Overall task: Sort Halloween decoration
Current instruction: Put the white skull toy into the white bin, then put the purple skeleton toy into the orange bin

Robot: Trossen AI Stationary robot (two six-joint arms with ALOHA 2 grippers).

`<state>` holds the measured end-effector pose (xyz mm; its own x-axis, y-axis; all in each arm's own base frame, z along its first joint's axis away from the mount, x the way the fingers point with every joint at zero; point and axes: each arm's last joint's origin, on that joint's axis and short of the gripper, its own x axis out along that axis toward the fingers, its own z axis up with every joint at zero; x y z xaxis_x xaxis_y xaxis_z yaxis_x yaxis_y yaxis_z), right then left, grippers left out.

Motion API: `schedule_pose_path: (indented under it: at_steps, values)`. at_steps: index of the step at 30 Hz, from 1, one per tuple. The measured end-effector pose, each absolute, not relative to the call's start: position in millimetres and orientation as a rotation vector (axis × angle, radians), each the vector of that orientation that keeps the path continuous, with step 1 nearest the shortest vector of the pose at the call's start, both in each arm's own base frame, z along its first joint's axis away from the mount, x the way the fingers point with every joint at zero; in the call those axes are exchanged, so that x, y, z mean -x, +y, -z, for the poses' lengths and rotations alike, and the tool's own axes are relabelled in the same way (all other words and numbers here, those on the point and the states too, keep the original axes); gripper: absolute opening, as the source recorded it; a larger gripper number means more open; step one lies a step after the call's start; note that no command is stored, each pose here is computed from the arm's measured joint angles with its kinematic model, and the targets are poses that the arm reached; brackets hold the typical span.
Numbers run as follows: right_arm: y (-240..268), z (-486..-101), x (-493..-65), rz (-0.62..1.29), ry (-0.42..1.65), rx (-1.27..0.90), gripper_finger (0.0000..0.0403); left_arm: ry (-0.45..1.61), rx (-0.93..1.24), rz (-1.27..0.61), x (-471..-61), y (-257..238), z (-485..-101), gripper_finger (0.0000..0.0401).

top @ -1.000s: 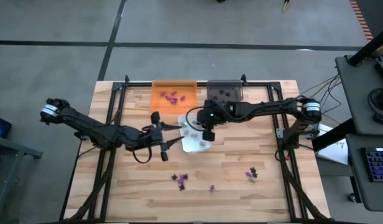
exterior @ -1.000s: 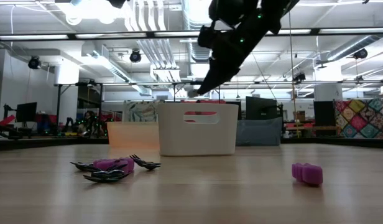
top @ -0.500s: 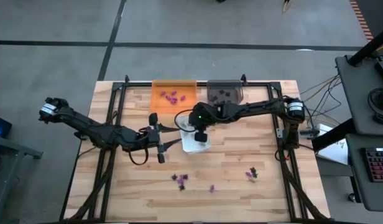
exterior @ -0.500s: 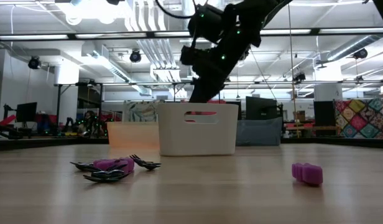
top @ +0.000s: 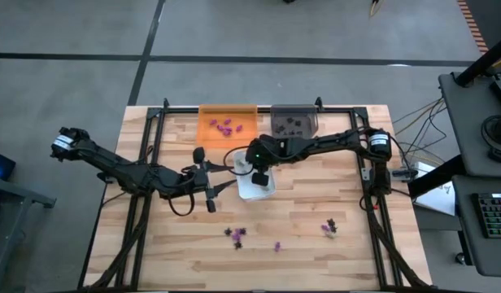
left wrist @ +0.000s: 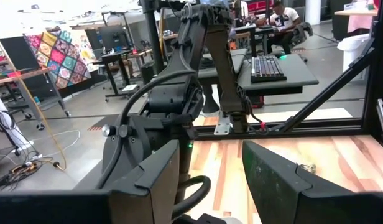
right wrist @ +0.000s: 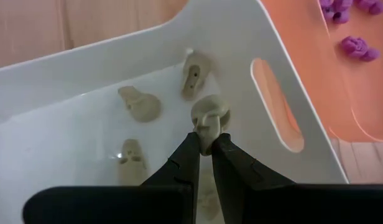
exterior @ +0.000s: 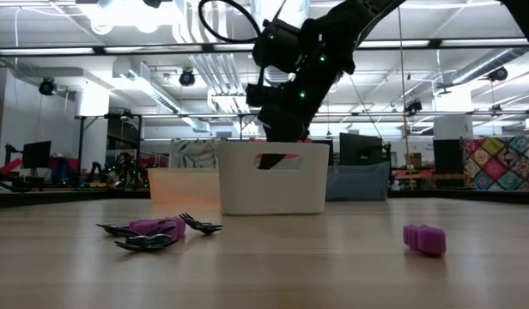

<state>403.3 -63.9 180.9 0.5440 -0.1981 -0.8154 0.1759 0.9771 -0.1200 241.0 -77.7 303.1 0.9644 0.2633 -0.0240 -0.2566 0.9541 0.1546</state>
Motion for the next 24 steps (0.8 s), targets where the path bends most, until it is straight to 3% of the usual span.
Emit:
schedule_pose_path:
  at_steps: [7,18,24]
  values:
    - [-64,-181,-403,0.229,0.968,0.006,0.0048,0.055,-0.143,-0.264,-241,-78,-302,0.016]
    - [-63,-182,-403,0.213,0.969,0.018,0.0129,0.07,-0.135,-0.263,-241,-78,-300,0.016]
    - [-60,-199,-396,0.197,0.96,0.028,0.0141,0.159,-0.091,-0.261,-240,-78,-289,0.016]
